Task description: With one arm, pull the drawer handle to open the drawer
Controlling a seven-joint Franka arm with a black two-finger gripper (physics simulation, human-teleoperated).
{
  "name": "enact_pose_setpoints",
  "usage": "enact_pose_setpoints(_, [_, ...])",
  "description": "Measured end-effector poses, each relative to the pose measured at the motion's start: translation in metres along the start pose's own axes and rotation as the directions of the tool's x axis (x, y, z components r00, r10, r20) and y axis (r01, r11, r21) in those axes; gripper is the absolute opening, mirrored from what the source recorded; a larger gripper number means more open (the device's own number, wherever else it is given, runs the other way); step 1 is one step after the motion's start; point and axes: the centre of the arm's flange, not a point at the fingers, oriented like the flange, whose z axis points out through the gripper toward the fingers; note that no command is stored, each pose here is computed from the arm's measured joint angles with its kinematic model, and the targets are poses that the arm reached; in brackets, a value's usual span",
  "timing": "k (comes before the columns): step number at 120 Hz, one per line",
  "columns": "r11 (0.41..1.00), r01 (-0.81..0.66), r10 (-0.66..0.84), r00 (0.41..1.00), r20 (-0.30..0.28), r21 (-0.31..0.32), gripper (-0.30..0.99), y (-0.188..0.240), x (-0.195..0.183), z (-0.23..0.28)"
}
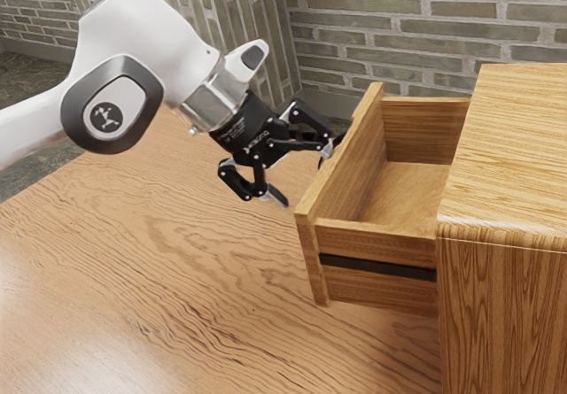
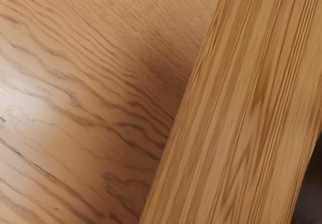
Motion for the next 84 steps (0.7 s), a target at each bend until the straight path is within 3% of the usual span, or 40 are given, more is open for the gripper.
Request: enact_pose_setpoints(84, [0.999, 0.041, -0.041, 0.999, -0.007, -0.018, 0.67, -0.038, 0.014, -0.021])
